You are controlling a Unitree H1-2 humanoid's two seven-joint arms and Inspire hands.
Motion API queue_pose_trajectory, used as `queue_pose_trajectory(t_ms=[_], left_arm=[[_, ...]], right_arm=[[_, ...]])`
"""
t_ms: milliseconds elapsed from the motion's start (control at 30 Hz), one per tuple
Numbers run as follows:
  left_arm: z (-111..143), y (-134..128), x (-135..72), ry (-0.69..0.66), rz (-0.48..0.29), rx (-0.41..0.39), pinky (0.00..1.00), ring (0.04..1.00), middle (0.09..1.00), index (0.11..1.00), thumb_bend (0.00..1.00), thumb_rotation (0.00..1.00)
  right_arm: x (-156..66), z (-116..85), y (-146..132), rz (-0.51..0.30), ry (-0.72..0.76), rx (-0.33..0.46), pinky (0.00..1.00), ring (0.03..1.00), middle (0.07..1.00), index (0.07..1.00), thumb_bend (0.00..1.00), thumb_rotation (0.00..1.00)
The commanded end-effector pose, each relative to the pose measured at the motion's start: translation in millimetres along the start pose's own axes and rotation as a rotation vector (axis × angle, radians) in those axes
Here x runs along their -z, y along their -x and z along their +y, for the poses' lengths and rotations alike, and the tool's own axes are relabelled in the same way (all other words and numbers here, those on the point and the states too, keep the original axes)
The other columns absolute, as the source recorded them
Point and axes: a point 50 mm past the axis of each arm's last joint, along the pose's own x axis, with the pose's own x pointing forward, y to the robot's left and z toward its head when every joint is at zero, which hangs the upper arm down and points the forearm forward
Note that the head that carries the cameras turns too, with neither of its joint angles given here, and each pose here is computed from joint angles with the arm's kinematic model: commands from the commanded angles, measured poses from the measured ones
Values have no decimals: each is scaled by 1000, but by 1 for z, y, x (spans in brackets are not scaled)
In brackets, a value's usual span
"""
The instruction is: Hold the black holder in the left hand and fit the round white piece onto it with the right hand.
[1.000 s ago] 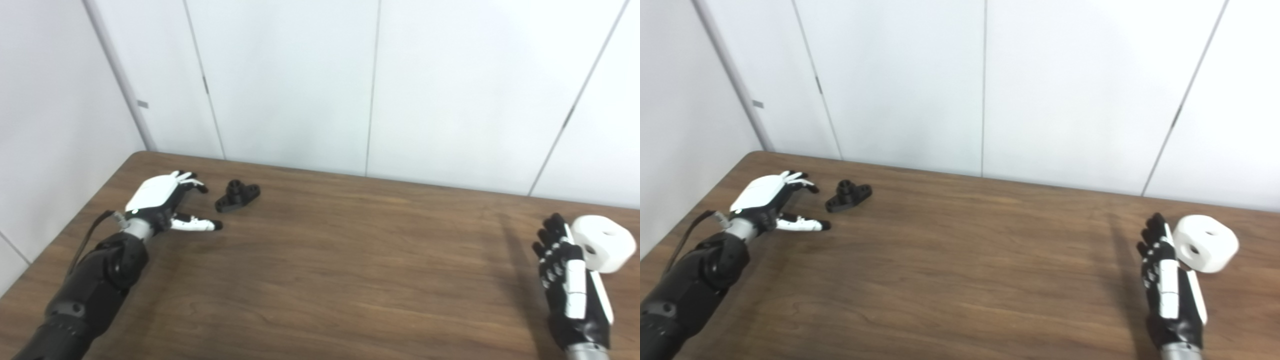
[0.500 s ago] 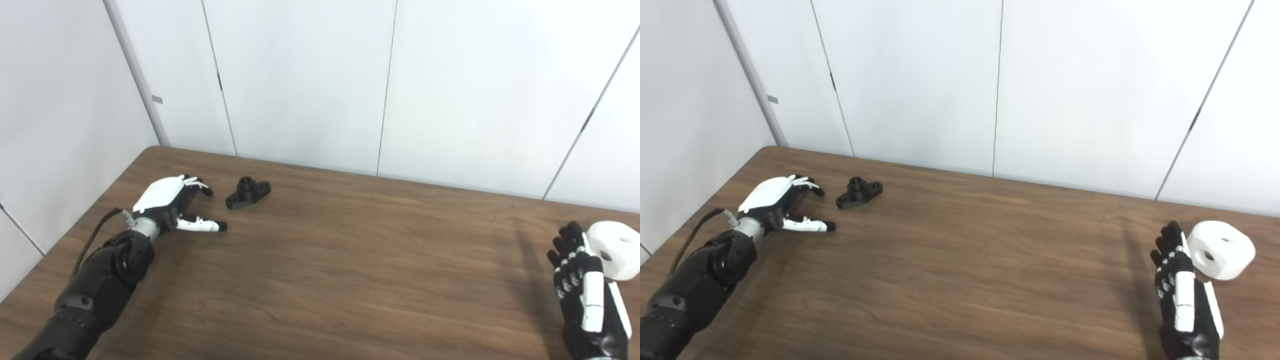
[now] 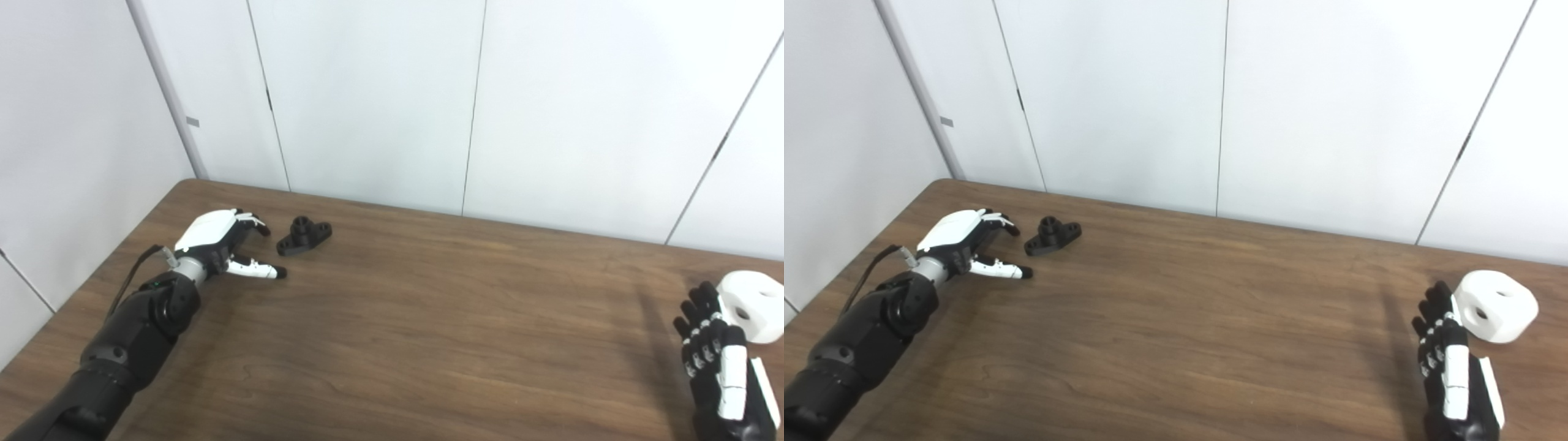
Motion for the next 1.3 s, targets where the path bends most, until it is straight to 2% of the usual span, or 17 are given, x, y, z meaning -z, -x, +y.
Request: queue_pose_trajectory(t_ms=[0,267,500,633,800,1067,1267], left_arm=[[23,-13,-7,-22,-37,-54,1000,992,914,751,963,437],[19,-21,-15,-22,-54,-44,1000,995,913,751,959,421],[16,-28,-20,-28,-79,-40,1000,995,909,745,974,446],[16,-31,-26,-21,-84,-37,1000,990,905,742,959,406],[15,-33,-29,-19,-93,-30,1000,992,907,741,961,406],[13,-38,-35,-25,-110,-29,1000,989,903,744,972,439],[13,-40,-38,-19,-128,-36,1000,984,899,732,969,428]], right_arm=[[-16,3,-6,-66,-3,-5,1000,1000,1000,1000,536,1000],[-20,9,-5,-67,-9,0,1000,1000,1000,1000,520,1000],[-23,13,-5,-77,-10,-2,1000,1000,999,1000,479,1000],[-22,14,-5,-79,0,-2,1000,1000,997,1000,479,1000],[-21,16,-4,-77,-4,-7,1000,1000,1000,1000,454,1000],[-20,17,-5,-73,-11,-8,1000,1000,1000,1000,485,1000],[-20,18,-5,-74,-15,-1,1000,1000,1000,1000,481,1000]])
